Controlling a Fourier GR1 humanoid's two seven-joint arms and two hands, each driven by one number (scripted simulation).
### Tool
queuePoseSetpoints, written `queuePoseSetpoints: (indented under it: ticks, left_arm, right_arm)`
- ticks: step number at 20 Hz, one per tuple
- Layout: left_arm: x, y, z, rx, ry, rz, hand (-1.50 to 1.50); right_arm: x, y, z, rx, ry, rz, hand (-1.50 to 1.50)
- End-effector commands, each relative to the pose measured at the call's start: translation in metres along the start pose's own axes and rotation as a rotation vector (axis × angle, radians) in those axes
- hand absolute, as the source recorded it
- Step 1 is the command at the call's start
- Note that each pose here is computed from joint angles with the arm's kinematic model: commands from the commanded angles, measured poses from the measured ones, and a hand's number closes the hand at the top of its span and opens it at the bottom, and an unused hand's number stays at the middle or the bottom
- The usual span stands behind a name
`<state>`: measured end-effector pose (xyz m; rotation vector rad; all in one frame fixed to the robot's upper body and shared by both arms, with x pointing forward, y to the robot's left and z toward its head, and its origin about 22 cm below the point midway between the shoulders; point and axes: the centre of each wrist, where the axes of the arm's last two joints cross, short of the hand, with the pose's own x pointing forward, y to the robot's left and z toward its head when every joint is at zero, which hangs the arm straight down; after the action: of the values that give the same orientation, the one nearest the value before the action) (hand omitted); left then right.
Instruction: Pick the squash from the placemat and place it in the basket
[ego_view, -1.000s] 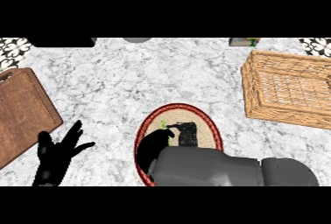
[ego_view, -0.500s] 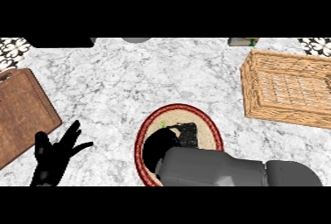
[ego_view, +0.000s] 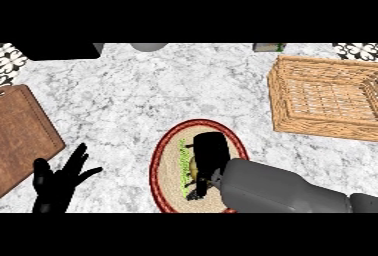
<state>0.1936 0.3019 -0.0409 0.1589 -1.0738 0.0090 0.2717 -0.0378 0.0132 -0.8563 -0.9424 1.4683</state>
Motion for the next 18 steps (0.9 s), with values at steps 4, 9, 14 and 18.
queuePoseSetpoints:
  ticks: [4, 9, 14, 18]
  left_arm:
    - [-0.02, 0.012, 0.005, 0.031, 0.091, -0.006, 0.0]
    - [-0.021, 0.01, 0.009, 0.057, 0.093, 0.002, 0.0]
    - [-0.026, 0.01, 0.015, 0.032, 0.098, -0.013, 0.0]
    - [-0.025, 0.01, 0.016, 0.049, 0.084, 0.008, 0.0]
  right_arm:
    - [-0.016, -0.043, 0.021, -0.281, -0.003, -0.441, 1.5]
    - [-0.027, -0.118, 0.034, -0.598, -0.118, -0.845, 1.5]
    - [-0.063, -0.166, 0.072, -0.73, -0.072, -0.92, 1.5]
    - [-0.105, -0.186, 0.097, -0.804, 0.049, -0.872, 1.5]
